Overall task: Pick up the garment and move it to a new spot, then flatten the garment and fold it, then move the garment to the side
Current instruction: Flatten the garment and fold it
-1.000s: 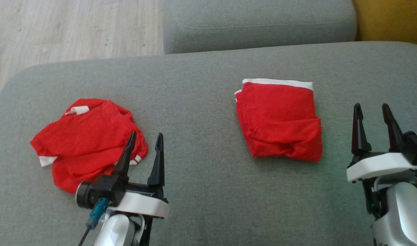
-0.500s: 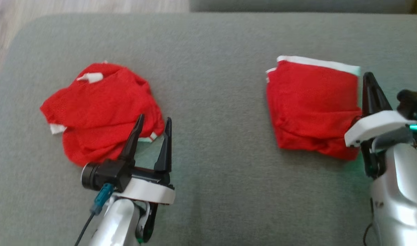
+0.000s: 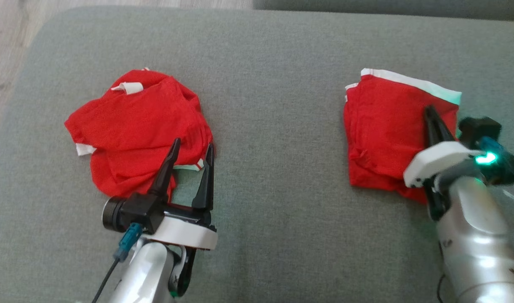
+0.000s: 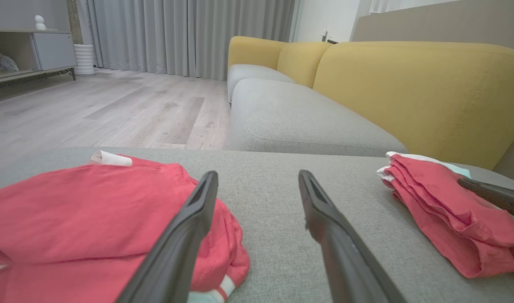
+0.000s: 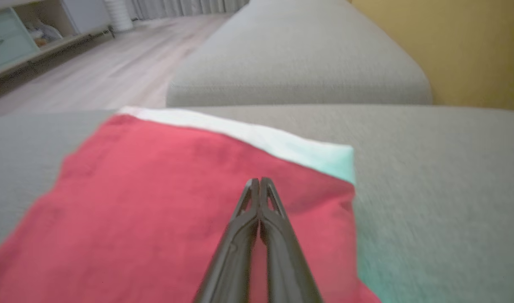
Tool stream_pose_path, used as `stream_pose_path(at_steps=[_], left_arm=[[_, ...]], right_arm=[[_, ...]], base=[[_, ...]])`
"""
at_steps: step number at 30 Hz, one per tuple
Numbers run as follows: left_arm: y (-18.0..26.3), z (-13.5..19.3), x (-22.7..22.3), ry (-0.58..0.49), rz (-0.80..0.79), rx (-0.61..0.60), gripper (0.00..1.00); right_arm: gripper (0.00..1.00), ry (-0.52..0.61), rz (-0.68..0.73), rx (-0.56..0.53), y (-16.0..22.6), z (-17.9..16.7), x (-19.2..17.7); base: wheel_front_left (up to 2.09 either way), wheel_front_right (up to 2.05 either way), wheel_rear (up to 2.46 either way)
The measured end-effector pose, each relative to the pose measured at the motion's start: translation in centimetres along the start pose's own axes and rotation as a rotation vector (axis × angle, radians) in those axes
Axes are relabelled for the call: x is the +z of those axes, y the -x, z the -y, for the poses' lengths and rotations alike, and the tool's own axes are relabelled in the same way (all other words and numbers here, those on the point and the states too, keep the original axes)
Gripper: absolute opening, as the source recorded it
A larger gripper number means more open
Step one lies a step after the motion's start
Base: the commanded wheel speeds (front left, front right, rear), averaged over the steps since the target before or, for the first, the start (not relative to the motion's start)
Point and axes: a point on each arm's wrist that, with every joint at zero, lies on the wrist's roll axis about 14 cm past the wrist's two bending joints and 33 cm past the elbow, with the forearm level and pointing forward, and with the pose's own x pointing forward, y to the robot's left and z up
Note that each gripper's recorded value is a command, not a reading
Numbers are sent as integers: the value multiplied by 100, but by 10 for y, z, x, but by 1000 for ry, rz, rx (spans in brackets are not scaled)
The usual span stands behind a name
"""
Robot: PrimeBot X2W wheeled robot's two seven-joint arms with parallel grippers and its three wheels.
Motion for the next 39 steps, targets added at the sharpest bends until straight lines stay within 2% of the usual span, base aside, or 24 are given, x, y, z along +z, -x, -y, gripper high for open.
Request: stream_pose_path(at_steps=[7,19,27,34,38,39], left_arm=[[2,6,5,-3,13,-17,100],[4,-5,-4,6,-14,17,100],[3,0,6,5,16,3,100],[4,11,17,8,50,-20,100],[8,21,19,14,57,-44,100],[10,23,20,17,59,-49,100]], right_arm=[[0,1,96,124,-7,-42,34],[0,45,-97,222,-15,-74,-20],[0,15,-44,194,-9,-65,1],[0,-18,145,121,7,-40,55],[0,-7,220,55,33,-16,64],[23,-12,226,38,41,-11,62]], base=[[0,0,0],[0,0,0],[0,0,0],[0,0,0],[0,0,0],[0,0,0]])
